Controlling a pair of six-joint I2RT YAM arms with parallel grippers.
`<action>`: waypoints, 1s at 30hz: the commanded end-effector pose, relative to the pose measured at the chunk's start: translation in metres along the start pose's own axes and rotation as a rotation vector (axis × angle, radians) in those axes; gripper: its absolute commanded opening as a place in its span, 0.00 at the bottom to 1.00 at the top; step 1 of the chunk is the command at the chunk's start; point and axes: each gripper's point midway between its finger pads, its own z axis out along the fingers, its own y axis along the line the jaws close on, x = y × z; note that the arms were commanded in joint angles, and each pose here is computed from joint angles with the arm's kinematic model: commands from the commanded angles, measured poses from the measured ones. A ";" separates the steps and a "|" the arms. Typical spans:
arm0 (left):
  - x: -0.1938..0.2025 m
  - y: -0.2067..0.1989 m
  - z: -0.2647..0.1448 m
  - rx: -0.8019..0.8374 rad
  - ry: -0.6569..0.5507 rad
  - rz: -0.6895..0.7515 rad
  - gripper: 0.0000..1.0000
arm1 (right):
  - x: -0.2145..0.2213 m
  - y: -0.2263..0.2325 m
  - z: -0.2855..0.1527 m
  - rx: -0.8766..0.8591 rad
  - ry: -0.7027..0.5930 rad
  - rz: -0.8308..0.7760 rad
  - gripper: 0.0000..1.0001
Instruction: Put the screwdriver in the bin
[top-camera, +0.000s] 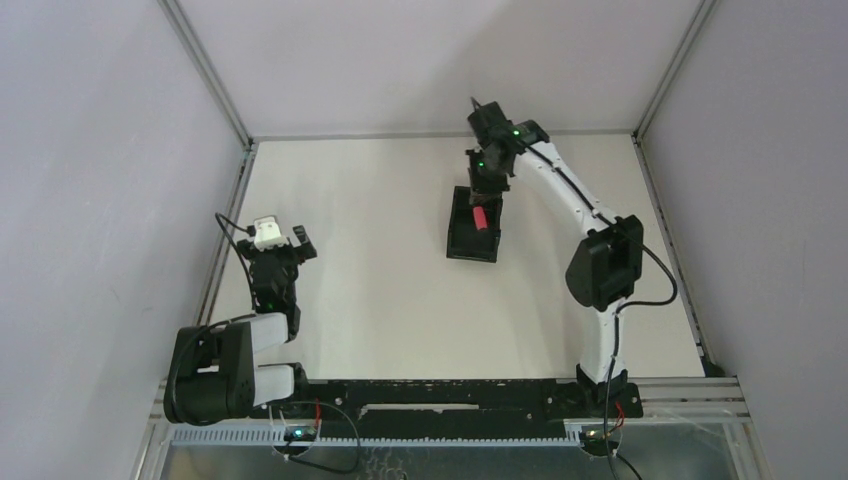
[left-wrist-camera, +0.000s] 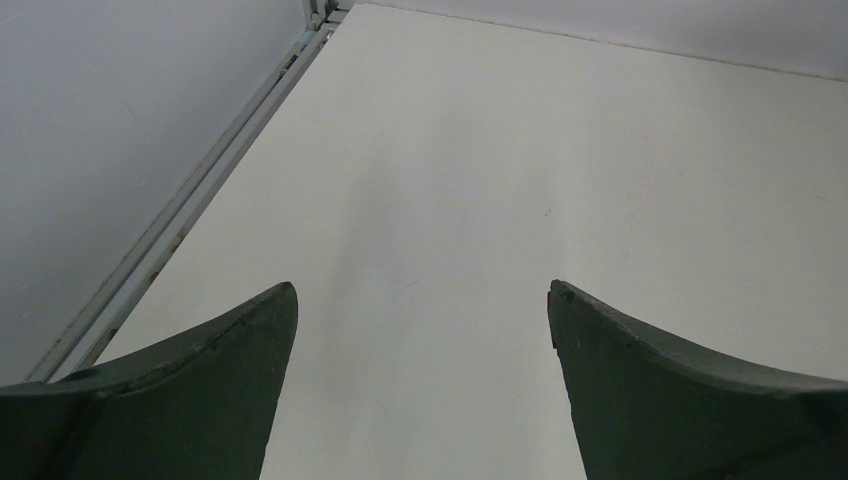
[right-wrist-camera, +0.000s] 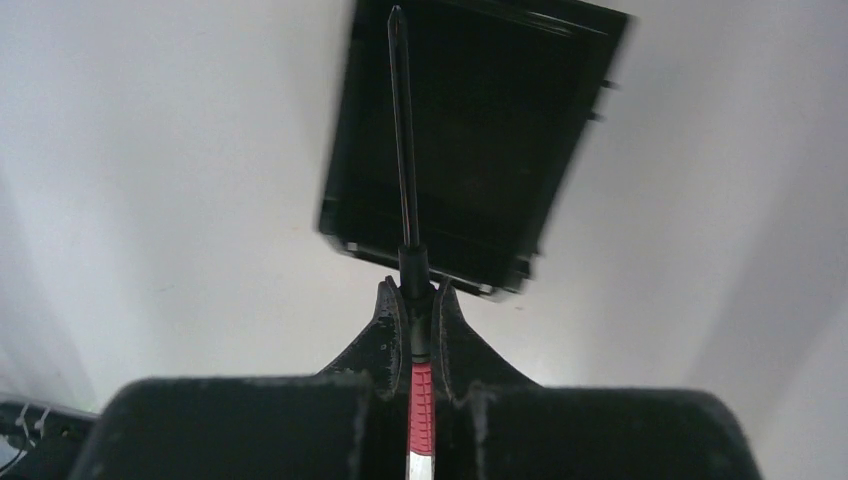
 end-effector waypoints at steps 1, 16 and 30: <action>-0.015 -0.002 0.004 0.003 -0.051 0.007 1.00 | -0.017 0.019 -0.003 -0.021 -0.059 -0.046 0.00; -0.016 -0.002 0.004 0.004 -0.052 0.007 1.00 | 0.012 0.018 0.095 0.027 -0.024 -0.223 0.01; -0.015 -0.002 0.004 0.003 -0.051 0.007 1.00 | -0.008 0.021 0.047 0.023 -0.149 -0.197 0.59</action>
